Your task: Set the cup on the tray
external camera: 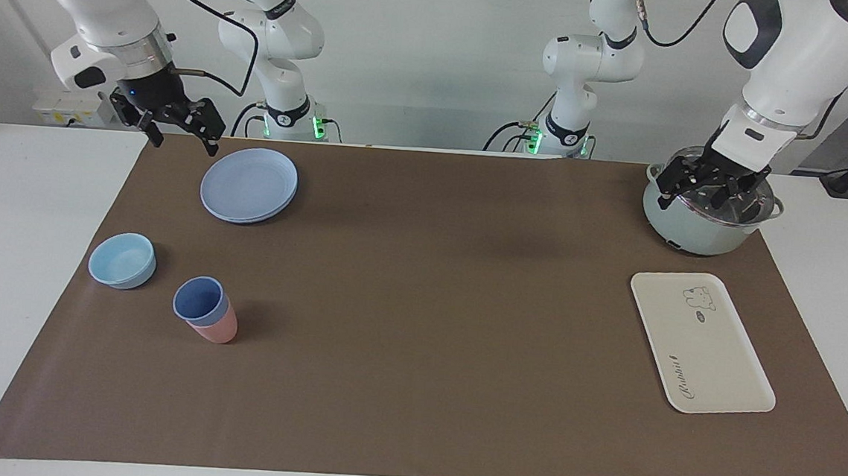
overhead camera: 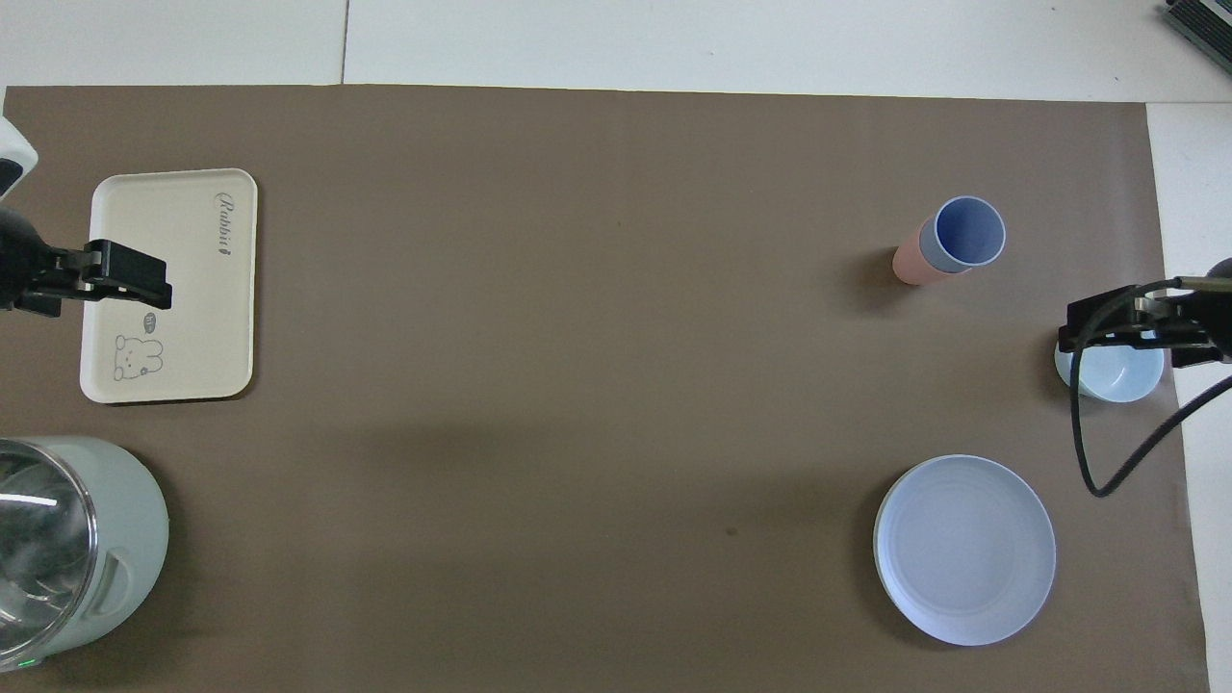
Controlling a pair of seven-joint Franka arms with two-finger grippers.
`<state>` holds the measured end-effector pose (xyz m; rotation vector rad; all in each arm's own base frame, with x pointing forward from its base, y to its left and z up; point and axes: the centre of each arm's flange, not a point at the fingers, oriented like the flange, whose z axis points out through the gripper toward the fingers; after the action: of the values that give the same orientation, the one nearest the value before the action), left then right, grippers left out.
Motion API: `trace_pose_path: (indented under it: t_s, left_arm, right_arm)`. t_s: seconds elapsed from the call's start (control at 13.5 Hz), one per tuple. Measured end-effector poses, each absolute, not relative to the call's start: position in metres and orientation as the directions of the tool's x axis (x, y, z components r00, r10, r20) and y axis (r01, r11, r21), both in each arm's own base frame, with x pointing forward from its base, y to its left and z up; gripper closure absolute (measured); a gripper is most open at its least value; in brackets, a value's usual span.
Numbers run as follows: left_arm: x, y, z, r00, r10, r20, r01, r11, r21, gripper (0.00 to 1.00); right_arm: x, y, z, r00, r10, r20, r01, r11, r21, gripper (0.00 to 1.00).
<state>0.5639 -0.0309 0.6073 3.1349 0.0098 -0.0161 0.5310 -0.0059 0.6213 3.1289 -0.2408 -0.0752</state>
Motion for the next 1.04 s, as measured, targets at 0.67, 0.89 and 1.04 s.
trace_pose_path:
  t_s: [0.67, 0.89, 1.04]
  left_arm:
    - [0.564, -0.031, 0.607, 1.000, 0.006, -0.010, 0.006, -1.000, 0.007, 0.00]
    - [0.564, -0.031, 0.607, 1.000, 0.006, -0.010, 0.006, -1.000, 0.007, 0.00]
    - [0.564, -0.031, 0.607, 1.000, 0.006, -0.010, 0.006, -1.000, 0.007, 0.00]
  right_arm:
    - [0.531, -0.012, 0.620, 0.992, -0.117, -0.049, -0.116, -0.993, 0.004, 0.00]
    - [0.539, -0.045, 0.608, 0.997, 0.050, 0.050, 0.051, -0.998, -0.021, 0.00]
    - [0.544, -0.070, 0.590, 0.977, 0.167, 0.129, 0.175, -0.983, -0.050, 0.00]
